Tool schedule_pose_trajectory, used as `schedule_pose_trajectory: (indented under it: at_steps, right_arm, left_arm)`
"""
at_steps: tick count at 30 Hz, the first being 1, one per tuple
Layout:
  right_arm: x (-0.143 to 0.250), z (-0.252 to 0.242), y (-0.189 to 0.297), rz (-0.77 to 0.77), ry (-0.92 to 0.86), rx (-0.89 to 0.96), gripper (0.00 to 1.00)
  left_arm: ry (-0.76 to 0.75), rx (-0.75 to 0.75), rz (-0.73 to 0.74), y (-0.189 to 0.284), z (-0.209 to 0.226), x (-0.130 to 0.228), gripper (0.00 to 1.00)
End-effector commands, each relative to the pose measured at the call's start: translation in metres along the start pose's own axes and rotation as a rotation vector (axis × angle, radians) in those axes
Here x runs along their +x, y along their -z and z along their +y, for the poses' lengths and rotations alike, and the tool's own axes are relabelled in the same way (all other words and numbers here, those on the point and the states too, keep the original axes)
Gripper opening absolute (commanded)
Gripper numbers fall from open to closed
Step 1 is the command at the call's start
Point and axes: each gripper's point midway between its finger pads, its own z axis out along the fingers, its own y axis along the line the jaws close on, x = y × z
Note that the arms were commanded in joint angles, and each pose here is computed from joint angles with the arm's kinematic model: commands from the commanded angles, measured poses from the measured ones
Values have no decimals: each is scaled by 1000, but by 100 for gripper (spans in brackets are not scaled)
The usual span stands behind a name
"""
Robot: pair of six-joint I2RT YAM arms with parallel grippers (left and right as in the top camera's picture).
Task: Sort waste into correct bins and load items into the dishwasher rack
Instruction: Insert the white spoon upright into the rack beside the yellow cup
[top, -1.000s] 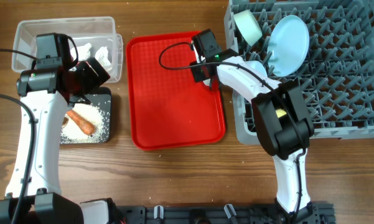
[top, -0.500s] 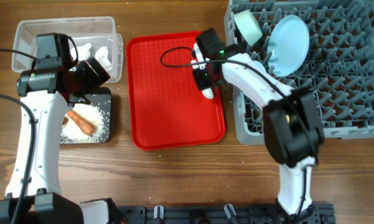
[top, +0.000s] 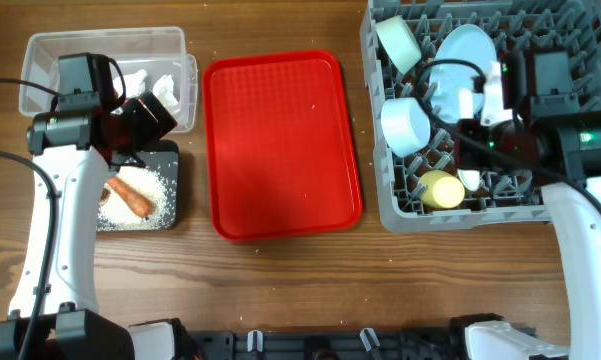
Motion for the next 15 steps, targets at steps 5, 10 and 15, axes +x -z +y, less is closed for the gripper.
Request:
schedule_pose_trajectory:
  at_steps: [5, 10, 15]
  right_arm:
    - [57, -30, -89, 192, -145, -33, 4]
    - [45, -50, -97, 128, -177, -39, 4]
    - [19, -65, -96, 19, -396, -101, 4]
  left_arm:
    - [8, 9, -34, 10, -1, -8, 100]
    - [8, 10, -34, 10, -1, -8, 100]
    - [8, 10, -34, 10, -1, -8, 100]
